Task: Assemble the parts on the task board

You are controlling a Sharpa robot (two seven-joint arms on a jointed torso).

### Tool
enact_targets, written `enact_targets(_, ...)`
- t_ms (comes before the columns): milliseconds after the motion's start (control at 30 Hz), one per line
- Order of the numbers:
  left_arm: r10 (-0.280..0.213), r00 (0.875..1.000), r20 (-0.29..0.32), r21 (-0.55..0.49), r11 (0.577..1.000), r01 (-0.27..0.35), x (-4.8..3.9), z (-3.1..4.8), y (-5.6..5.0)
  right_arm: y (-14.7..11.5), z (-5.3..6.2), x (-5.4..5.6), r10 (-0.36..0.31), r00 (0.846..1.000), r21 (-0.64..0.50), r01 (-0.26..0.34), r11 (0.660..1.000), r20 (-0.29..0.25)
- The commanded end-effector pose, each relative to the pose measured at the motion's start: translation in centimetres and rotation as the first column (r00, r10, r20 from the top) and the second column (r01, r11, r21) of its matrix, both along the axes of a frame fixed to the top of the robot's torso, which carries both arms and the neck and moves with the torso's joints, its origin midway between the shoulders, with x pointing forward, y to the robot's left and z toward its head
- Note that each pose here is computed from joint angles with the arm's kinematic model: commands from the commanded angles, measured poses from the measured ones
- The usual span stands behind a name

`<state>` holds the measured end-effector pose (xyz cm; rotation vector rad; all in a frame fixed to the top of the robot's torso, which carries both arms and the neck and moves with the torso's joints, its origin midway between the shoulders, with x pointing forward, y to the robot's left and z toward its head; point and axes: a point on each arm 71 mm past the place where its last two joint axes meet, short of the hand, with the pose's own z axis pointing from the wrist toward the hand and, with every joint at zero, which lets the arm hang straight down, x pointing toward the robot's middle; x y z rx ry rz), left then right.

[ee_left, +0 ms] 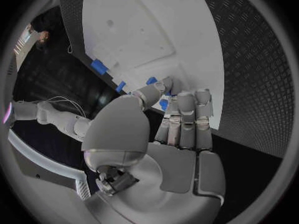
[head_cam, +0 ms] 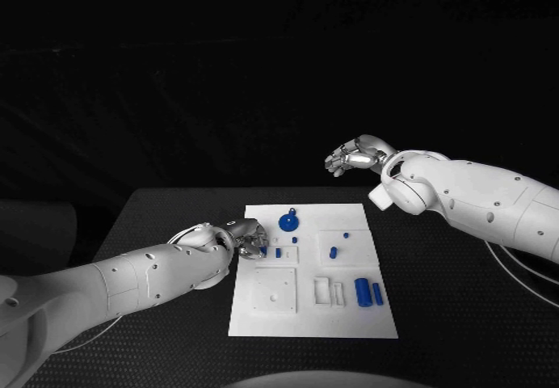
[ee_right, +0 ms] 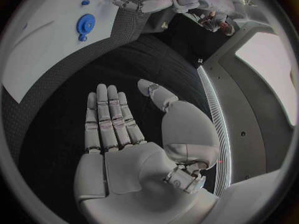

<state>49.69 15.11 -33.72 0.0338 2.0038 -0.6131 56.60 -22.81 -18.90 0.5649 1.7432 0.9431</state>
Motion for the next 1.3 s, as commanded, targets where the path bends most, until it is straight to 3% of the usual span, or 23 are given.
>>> enact_targets(33,0.006,0.999,-0.038,0.022,1.000,-0.005,-0.39,-0.75,0.25,0.14,0.00,-0.05,0.015,1.000,0.003,-0.015,1.000,-0.002)
enact_targets(1000,0.017,0.999,-0.047,0.020,1.000,-0.016,-0.52,-0.74,0.55,0.15,-0.01,-0.04,0.017,1.000,0.003,-0.017,1.000,-0.003)
enact_targets(1300,0.037,0.995,-0.088,0.008,0.999,-0.036,-0.69,-0.90,0.94,0.10,-0.01,-0.04,0.015,1.000,0.003,-0.015,1.000,-0.003)
